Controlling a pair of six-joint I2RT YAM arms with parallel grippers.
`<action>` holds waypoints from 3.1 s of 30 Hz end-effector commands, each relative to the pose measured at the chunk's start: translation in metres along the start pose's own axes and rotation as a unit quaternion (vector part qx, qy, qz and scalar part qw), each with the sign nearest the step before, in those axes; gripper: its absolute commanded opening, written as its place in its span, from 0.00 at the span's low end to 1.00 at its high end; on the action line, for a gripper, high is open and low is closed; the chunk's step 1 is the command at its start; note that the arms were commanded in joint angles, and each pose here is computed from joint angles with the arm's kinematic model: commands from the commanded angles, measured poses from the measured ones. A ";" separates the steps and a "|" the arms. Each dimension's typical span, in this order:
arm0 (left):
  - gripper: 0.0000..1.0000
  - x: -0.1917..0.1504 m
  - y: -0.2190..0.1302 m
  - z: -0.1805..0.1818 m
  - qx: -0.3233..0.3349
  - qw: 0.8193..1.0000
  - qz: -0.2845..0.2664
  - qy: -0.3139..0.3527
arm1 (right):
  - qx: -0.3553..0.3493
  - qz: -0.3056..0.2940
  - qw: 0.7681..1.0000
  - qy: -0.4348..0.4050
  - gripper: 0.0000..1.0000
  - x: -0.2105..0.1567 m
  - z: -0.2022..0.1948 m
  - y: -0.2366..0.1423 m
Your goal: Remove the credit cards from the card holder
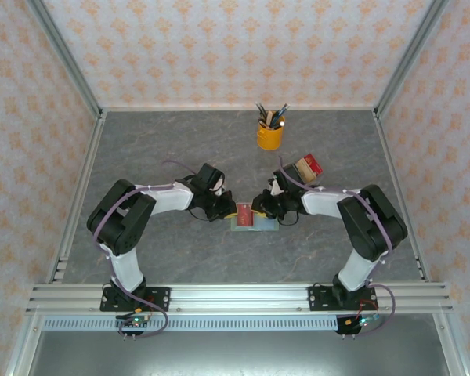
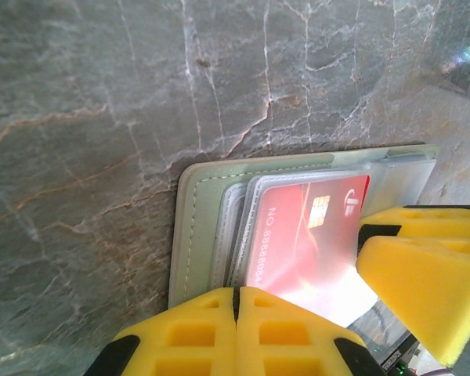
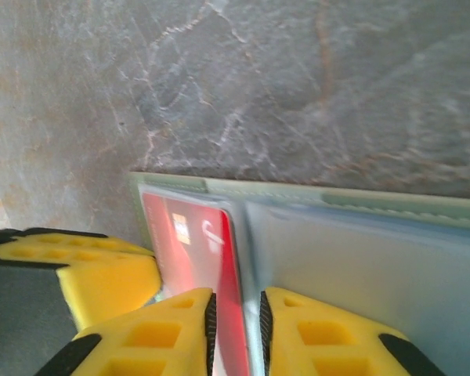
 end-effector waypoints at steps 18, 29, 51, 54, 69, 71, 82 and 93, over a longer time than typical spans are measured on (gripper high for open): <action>0.00 -0.016 0.019 0.064 0.149 0.987 0.014 -0.052 | 0.064 0.035 0.997 -0.022 0.15 -0.006 0.006 0.003; 0.00 -0.018 0.028 0.069 0.143 0.987 0.028 -0.060 | 0.035 0.051 0.998 -0.029 0.12 -0.010 0.002 0.011; 0.00 -0.028 0.032 0.074 0.123 0.989 0.041 -0.066 | -0.046 0.003 0.998 -0.054 0.00 -0.009 0.023 0.024; 0.00 -0.026 0.030 0.070 0.120 0.990 0.035 -0.065 | -0.084 -0.010 0.995 -0.054 0.00 -0.009 0.019 0.016; 0.04 -0.017 0.016 0.065 0.115 0.991 0.013 -0.065 | -0.164 -0.074 0.982 -0.059 0.00 -0.008 0.016 -0.025; 0.03 -0.017 0.016 0.067 0.118 0.991 0.014 -0.066 | -0.106 -0.062 0.991 -0.060 0.00 -0.008 0.022 -0.022; 0.01 -0.022 0.021 0.082 0.138 0.987 0.018 -0.087 | -0.001 0.019 1.000 0.018 0.17 -0.031 0.024 -0.015; 0.00 -0.025 0.026 0.094 0.164 0.981 0.023 -0.104 | 0.010 0.028 0.999 0.040 0.16 -0.037 0.016 -0.009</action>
Point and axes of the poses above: each hand's point on the last joint's axis, 136 mm out from that joint toward the fingers, its own y axis out along the fingers, its own z axis along the line the jaws close on, x = y × z, the point moved 8 cm from there along -y, back along the fingers, and after that the axes turned 5 degrees about -y, right-handed, at the moved point
